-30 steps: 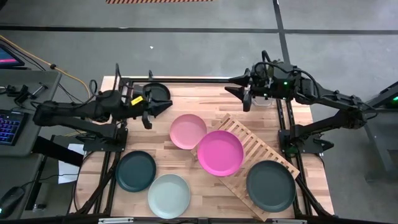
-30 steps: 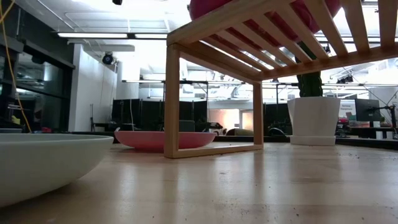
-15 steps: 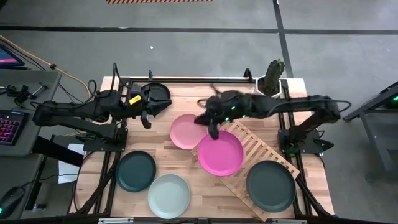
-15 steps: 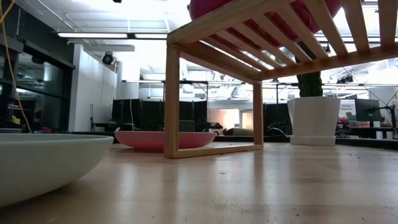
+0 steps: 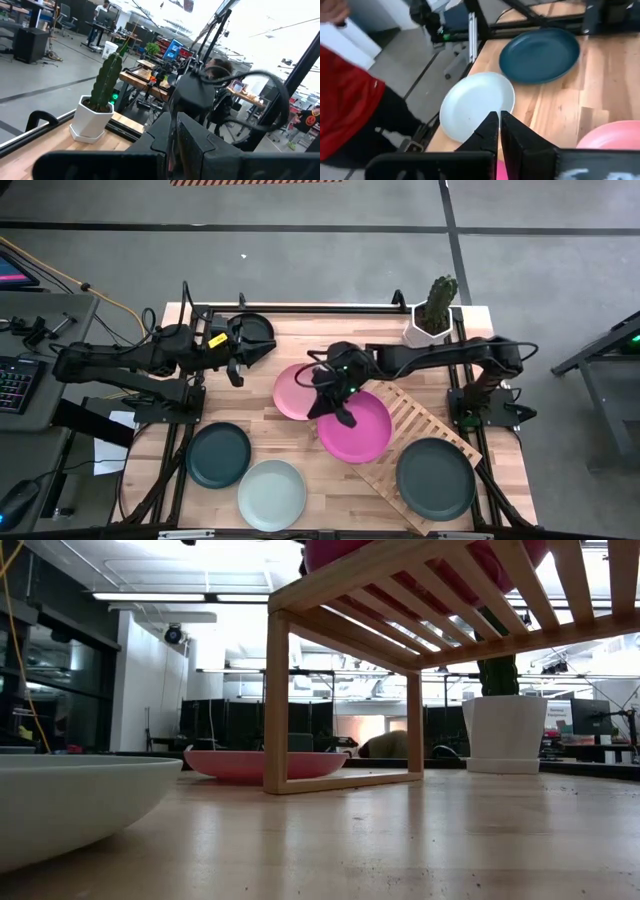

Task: Place and stack plates onto a shelf
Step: Put the pink plate on the shelf

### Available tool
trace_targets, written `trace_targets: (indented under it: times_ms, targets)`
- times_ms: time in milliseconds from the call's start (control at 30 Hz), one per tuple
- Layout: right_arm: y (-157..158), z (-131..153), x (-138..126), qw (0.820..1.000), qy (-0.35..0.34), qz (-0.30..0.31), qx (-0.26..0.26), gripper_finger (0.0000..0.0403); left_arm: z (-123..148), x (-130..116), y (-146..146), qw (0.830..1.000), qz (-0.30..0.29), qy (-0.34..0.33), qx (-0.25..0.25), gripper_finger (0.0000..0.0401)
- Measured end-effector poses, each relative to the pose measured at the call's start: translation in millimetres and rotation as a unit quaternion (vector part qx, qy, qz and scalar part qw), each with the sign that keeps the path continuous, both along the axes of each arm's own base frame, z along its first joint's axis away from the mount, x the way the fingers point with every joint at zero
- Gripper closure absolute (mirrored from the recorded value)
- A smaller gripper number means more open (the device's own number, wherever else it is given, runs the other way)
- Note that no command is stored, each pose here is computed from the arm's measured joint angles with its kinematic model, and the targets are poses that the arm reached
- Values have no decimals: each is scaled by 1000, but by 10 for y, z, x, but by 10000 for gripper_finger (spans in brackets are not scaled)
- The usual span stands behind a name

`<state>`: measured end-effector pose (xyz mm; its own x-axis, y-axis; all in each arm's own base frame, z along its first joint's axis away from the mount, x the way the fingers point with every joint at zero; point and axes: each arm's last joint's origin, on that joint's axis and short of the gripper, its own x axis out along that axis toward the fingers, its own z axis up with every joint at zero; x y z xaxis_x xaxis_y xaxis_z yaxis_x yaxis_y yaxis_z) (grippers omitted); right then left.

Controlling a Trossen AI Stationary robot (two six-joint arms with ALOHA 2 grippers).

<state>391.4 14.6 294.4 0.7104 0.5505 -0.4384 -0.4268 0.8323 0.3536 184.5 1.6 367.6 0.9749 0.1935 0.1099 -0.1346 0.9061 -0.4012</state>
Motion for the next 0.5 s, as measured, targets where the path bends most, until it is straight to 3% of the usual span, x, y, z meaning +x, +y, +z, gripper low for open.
trace_targets:
  times_ms: [267, 500]
  targets:
    - [29, -99, 22, 1000, 9, 22, -16, 402, -1, 0, 0, 1000, 0, 0, 0, 380]
    - [15, -203, -55, 996, 62, 20, -56, 403, -1, 0, 0, 1000, 0, 0, 0, 380]
